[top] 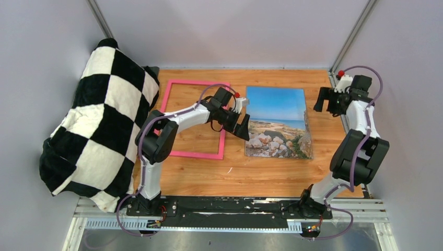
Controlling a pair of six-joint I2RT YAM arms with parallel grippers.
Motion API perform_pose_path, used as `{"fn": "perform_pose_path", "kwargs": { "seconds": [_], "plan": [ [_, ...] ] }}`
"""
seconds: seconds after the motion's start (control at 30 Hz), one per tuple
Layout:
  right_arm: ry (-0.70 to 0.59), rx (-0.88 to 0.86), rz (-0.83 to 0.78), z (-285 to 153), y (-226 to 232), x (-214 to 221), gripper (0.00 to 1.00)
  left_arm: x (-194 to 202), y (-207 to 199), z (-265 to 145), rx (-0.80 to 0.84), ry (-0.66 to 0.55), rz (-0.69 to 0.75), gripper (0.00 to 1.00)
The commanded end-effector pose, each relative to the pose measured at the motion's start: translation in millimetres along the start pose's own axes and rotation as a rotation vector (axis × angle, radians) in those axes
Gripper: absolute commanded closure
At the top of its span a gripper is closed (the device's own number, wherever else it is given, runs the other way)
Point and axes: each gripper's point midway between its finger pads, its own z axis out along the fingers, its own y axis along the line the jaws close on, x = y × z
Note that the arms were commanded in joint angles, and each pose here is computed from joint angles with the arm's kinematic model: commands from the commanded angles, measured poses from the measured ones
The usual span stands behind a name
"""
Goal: Take the photo out of the frame
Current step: Adjust the photo frame at the center of the board.
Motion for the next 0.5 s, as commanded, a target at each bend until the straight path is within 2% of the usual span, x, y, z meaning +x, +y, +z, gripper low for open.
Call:
{"fn": "perform_pose_path", "kwargs": {
  "seconds": [0.0, 0.1, 0.23, 0.47],
  "plan": [
    [0.196, -0.065, -0.094, -23, 5, 75, 0.0, -66, -9, -38, -0.051, -0.196, 0.143, 0.0],
    [0.238, -0.094, -0.135, -35, 9, 97, 0.0, -100, -5, -43, -0.061, -0.275, 0.16, 0.0],
    [0.264, -0.154, -0.103, -42, 12, 122, 0.0, -124, -1, -31, -0.048, -0.301, 0.176, 0.0],
    [0.322, -0.311, 0.012, -46, 20, 149, 0.04, -116, -40, 8, 0.103, -0.246, 0.248, 0.0]
  ]
}}
